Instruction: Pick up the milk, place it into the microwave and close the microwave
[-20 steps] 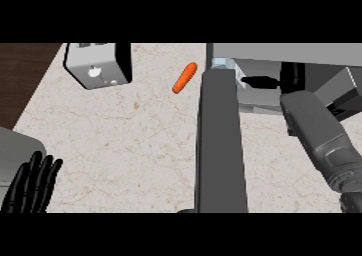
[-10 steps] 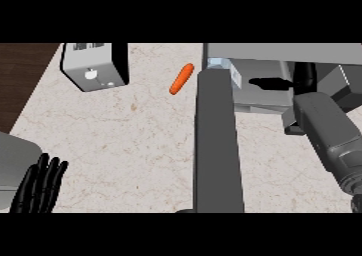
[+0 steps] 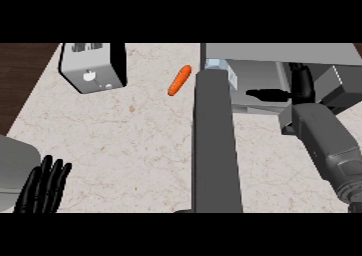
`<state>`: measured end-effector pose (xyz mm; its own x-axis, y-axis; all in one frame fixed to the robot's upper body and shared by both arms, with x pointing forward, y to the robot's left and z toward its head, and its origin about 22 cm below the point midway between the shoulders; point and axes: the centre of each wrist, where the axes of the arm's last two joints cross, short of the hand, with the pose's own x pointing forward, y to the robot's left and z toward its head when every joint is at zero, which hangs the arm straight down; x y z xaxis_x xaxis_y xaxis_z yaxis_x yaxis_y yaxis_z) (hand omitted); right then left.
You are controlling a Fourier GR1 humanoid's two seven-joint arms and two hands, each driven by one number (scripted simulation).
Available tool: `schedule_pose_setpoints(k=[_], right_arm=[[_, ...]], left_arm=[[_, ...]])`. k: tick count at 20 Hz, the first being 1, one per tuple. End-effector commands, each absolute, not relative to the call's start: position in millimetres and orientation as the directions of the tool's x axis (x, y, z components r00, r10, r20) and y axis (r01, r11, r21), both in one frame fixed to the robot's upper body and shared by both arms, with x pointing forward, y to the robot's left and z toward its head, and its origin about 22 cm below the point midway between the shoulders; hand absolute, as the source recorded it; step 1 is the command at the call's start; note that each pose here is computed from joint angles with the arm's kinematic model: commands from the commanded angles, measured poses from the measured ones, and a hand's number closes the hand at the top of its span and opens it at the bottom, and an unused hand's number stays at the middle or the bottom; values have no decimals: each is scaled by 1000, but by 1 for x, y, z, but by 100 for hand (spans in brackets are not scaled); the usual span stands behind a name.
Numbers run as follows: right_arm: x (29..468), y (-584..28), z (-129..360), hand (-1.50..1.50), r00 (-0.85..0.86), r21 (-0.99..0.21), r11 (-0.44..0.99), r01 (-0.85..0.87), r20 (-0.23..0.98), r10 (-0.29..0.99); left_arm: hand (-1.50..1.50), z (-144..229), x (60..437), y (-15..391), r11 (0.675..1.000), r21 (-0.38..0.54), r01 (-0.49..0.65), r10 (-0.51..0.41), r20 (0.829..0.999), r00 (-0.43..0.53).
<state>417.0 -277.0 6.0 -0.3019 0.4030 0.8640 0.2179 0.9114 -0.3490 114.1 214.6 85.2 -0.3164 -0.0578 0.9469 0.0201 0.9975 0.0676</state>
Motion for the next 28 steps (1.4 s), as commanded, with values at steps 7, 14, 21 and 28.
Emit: schedule_pose_setpoints(k=[7,14,21,28], right_arm=[[371,-293,-55,-150,-206,-283,953,111,931,300],[340,-278,-94,-150,-156,-206,977,48,965,211],[282,-299,-137,-150,-149,-82,995,59,985,90],[254,-300,-153,-150,-138,24,999,-22,990,-27]], left_arm=[[-150,86,117,207,998,58,6,-54,950,-308],[-150,76,120,201,997,77,15,-69,948,-311],[-150,73,112,205,989,53,136,-13,960,-281],[150,72,129,201,942,113,317,-31,967,-253]])
